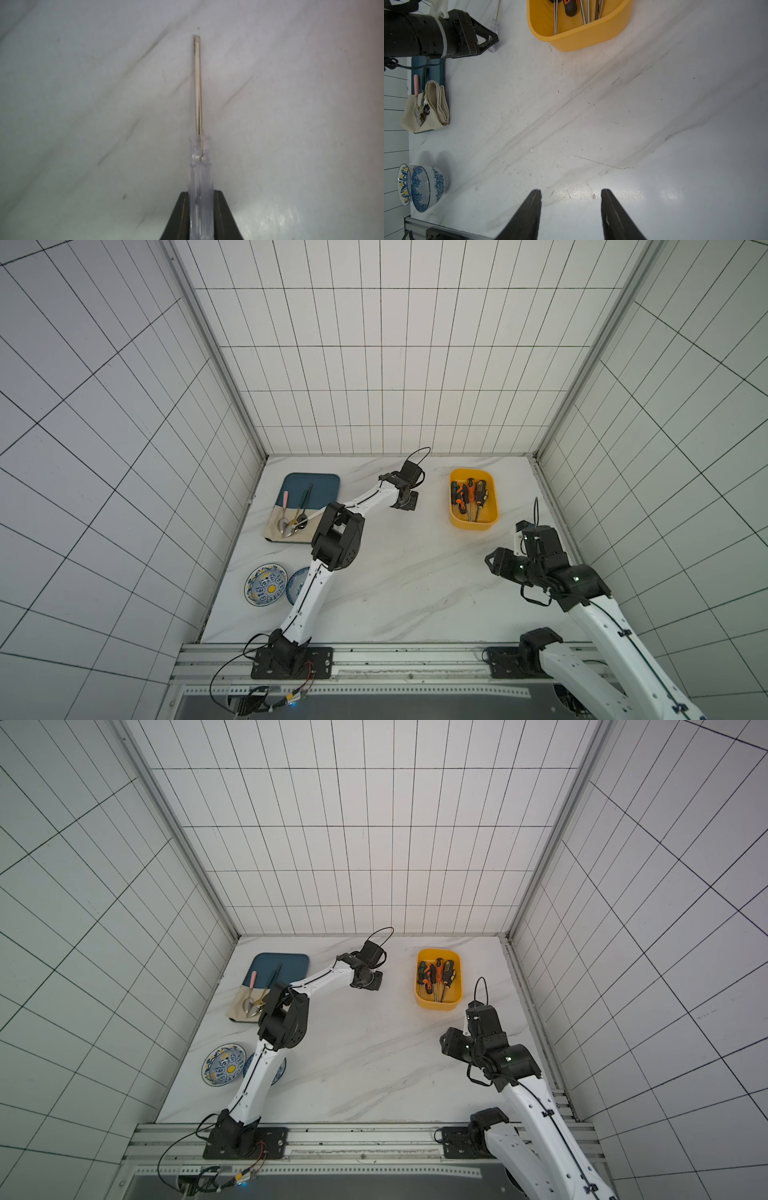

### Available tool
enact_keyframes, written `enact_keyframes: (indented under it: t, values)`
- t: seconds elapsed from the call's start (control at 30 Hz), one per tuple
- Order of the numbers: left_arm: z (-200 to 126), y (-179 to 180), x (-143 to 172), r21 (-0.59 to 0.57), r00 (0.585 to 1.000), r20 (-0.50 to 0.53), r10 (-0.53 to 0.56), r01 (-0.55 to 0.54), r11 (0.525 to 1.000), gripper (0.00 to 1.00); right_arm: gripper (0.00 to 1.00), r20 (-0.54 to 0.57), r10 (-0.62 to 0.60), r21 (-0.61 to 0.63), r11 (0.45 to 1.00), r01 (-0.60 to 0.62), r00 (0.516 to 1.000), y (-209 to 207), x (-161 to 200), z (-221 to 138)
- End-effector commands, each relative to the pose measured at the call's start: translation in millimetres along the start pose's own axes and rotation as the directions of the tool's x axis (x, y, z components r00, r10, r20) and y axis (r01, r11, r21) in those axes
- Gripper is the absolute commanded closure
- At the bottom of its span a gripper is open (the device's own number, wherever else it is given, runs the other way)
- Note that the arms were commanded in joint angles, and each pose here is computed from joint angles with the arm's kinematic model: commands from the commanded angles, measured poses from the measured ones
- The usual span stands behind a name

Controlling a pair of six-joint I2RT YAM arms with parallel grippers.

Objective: Put the screwdriver on the desktop into the storage box
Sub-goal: Pick up the screwdriver from the center of the board.

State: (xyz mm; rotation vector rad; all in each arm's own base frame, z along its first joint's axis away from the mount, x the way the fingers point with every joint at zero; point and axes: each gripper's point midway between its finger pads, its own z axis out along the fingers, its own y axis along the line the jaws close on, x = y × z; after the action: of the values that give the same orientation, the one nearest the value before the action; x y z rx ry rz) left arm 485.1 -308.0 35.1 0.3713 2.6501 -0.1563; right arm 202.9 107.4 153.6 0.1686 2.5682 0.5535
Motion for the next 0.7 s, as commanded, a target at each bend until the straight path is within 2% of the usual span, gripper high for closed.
enact_keyframes:
  t: [0.0, 0.23, 0.5, 0.67]
  values:
    - [-51, -12, -17, 0.117, 0.994, 0.074, -0.08, 0.071, 0.991, 1.0, 0.5, 0.013, -0.001, -0.053, 0.999, 0.002, 1.0, 16, -12, 1]
    - [-104, -24, -3, 0.277, 0.977, 0.113, -0.178, 0.141, 0.951, 1.0, 0.49, 0.026, 0.003, -0.15, 0.989, 0.001, 1.0, 46, -40, 14]
    - [-157, -49, 24, 0.526, 0.946, 0.136, -0.295, 0.183, 0.83, 1.0, 0.48, 0.021, 0.016, -0.347, 0.938, -0.008, 1.0, 93, -63, 23]
    - [-184, -60, 39, 0.608, 0.927, 0.177, -0.33, 0.161, 0.777, 1.0, 0.47, -0.011, 0.032, -0.462, 0.886, -0.034, 0.999, 119, -70, 30]
